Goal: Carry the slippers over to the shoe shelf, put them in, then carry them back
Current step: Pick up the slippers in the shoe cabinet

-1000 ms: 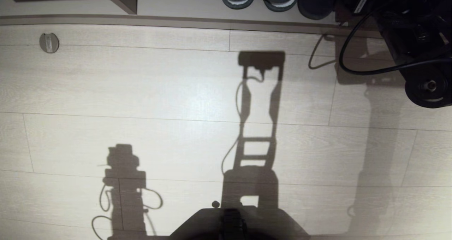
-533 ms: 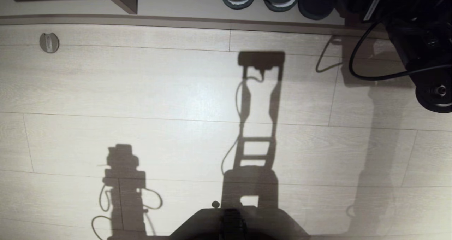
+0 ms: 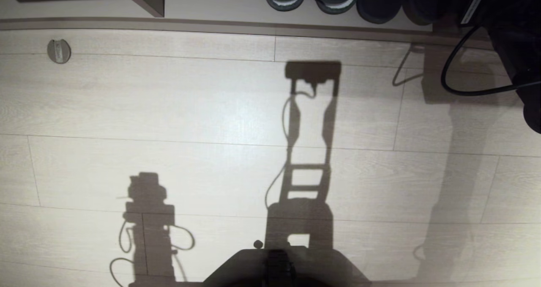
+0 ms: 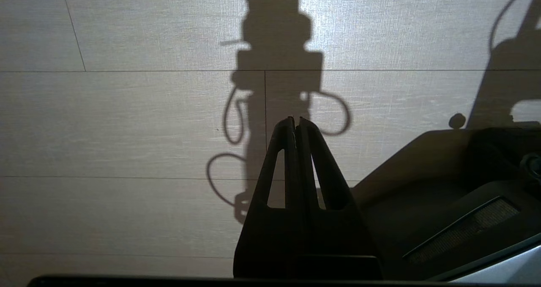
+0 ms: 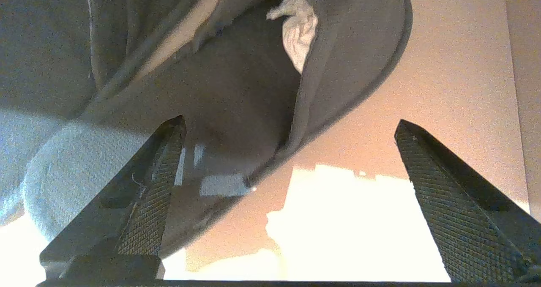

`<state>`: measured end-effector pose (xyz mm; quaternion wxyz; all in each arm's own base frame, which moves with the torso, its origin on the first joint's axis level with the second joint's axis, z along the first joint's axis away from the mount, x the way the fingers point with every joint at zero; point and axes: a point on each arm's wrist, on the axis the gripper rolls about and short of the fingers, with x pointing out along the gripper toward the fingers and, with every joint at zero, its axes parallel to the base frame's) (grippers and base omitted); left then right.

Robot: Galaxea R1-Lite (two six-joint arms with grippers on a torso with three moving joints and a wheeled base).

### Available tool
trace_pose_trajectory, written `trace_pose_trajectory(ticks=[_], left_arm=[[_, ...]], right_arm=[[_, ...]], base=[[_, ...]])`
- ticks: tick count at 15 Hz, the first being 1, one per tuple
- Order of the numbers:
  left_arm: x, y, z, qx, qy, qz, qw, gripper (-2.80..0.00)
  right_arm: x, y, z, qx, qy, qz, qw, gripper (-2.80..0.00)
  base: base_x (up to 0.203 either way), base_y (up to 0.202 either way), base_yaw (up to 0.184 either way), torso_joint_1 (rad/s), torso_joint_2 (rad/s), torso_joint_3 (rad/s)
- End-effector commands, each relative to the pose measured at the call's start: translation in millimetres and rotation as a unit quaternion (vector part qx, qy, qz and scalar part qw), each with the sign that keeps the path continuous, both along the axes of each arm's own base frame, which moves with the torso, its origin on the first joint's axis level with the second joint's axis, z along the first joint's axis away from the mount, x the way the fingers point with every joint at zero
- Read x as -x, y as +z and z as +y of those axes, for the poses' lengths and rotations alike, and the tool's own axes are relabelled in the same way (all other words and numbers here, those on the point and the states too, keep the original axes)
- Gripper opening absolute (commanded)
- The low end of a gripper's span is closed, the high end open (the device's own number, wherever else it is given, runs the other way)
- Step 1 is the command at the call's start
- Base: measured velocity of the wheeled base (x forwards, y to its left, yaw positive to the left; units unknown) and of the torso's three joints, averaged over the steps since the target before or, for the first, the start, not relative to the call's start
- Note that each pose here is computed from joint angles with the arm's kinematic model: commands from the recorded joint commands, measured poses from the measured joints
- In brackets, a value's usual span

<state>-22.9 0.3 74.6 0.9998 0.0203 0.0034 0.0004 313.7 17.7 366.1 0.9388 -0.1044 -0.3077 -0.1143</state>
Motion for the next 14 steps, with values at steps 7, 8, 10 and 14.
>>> trace_pose_trajectory(ticks=[7, 8, 10, 14], left_arm=[[-0.1, 0.1, 0.0, 0.0, -0.001, 0.0, 1.0, -2.8], [-0.1, 0.1, 0.0, 0.0, 0.0, 0.0, 1.0, -2.8], [-0.1, 0.1, 0.0, 0.0, 0.0, 0.0, 1.0, -2.8], [-0.1, 0.1, 0.0, 0.0, -0.001, 0.0, 1.0, -2.8]], right_arm=[[9.3, -0.7, -17.0, 0.016, -0.046, 0.006, 0.999, 0.0], [9.8, -0.5, -22.5, 0.022, -0.058, 0.007, 0.998, 0.0], [8.8, -0.2, -29.4, 0.026, -0.071, 0.005, 0.997, 0.0], [9.1, 2.0, -43.9, 0.028, -0.093, -0.002, 0.995, 0.0]], base=[[0.0, 0.0, 0.0, 0.0, 0.0, 0.0], [0.0, 0.0, 0.0, 0.0, 0.0, 0.0], [0.0, 0.0, 0.0, 0.0, 0.0, 0.0], [0.0, 0.0, 0.0, 0.0, 0.0, 0.0]])
